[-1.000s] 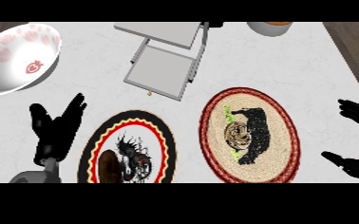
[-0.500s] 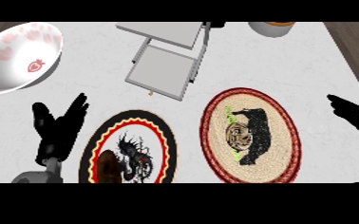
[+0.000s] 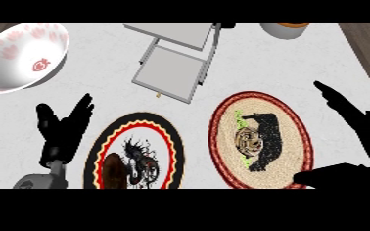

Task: Pick the cupcake from the placemat and place it in the tiered shelf

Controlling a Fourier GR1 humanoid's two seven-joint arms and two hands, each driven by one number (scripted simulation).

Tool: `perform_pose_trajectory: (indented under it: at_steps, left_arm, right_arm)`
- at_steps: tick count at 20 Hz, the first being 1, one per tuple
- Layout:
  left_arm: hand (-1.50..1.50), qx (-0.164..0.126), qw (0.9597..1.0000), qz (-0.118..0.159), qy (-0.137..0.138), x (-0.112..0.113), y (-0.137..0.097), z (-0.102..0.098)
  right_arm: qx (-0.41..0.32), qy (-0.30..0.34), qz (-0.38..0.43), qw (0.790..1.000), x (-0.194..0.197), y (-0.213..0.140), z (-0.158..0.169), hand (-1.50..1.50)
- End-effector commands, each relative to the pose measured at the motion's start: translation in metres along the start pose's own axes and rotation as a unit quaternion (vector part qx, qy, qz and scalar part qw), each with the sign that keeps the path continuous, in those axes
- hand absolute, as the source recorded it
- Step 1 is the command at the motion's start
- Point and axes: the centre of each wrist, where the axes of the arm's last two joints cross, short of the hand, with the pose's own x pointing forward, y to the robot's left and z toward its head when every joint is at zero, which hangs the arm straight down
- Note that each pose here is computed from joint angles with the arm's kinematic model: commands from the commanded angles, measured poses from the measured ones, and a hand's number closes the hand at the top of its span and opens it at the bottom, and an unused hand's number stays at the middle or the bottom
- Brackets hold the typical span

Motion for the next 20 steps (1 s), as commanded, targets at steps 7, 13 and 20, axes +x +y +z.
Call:
perform_pose_trajectory:
  at_steps: [7, 13, 20]
  left_arm:
    - [0.00, -0.005, 0.9998, 0.004, 0.017, -0.008, -0.013, 0.002]
    - [0.00, -0.010, 0.9996, 0.008, 0.025, -0.007, -0.005, 0.008]
    - [0.00, -0.003, 0.9995, 0.014, 0.026, -0.031, -0.002, 0.004]
  right_arm:
    - [0.038, 0.083, 0.083, 0.992, 0.038, 0.058, -0.045, -1.50]
    - [0.045, 0.106, 0.109, 0.987, 0.032, 0.086, -0.023, -1.50]
    - [0.014, 0.123, 0.119, 0.985, 0.028, 0.098, -0.034, -1.50]
